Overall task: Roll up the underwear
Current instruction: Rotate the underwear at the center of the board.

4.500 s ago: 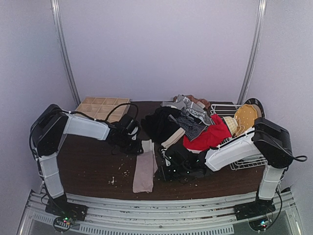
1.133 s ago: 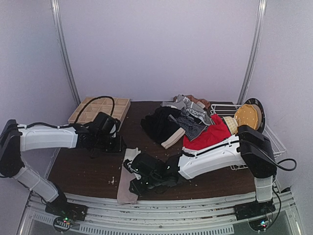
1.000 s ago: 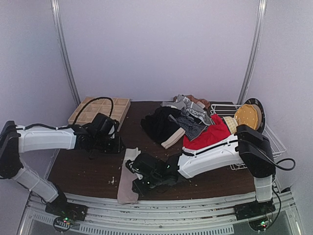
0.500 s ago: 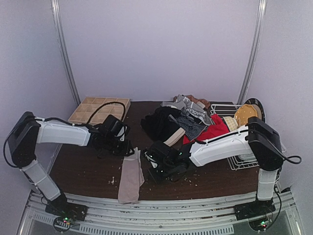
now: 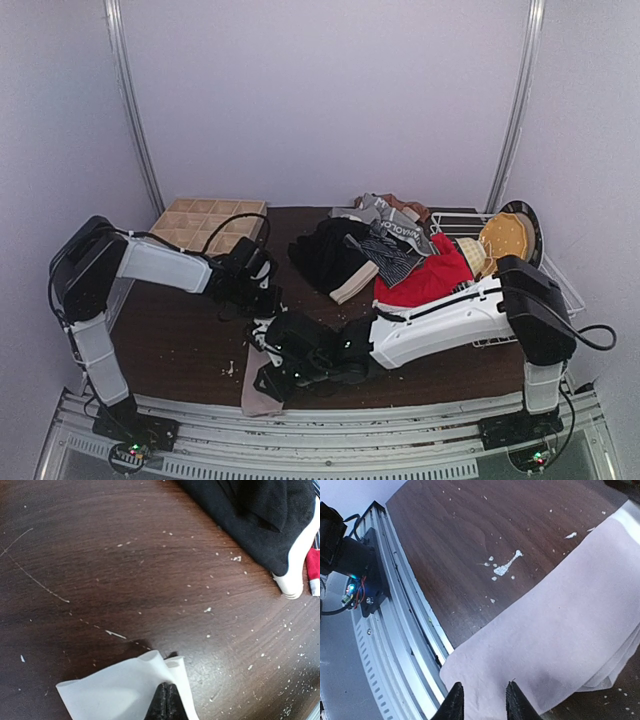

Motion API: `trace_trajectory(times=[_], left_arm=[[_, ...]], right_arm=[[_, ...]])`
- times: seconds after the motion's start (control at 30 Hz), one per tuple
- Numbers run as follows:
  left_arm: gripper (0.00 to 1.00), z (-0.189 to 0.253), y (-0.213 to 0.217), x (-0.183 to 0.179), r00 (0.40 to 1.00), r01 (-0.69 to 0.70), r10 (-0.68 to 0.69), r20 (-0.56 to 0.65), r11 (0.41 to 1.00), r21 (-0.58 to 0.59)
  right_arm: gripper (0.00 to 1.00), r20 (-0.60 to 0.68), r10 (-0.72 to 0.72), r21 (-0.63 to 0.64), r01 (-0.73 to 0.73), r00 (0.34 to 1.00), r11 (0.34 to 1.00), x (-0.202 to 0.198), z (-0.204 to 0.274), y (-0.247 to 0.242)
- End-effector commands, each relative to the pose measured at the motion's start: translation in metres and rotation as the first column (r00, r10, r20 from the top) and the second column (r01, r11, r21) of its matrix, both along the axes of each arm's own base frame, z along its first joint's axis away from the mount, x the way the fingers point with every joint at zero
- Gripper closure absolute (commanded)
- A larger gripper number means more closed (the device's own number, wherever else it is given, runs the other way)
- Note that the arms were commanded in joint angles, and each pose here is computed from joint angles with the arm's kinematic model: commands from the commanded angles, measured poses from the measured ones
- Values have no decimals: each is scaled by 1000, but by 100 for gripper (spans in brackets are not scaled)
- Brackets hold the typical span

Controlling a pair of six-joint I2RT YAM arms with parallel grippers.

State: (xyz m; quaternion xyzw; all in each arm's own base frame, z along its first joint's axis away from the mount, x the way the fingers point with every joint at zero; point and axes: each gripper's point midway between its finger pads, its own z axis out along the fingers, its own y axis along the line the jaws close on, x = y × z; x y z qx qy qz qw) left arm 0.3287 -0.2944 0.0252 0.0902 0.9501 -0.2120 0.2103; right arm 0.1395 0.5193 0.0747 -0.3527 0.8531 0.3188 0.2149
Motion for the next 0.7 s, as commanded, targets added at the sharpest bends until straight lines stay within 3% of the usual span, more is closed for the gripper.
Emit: trace_trajectory(times=[0.0, 0.3, 0.67], left_arm=[[100, -13, 6, 7, 999, -35, 35, 9, 999, -9], [100, -38, 35, 1, 993, -111, 111, -34, 994, 11], [100, -43, 57, -12, 988, -146, 149, -38, 987, 60]], right_arm=[[72, -16, -29, -15, 29, 999, 999, 3, -20, 11], [75, 37, -133, -199, 138, 990, 970, 26, -66, -39], [76, 57, -218, -325, 225, 974, 918, 67, -79, -109]])
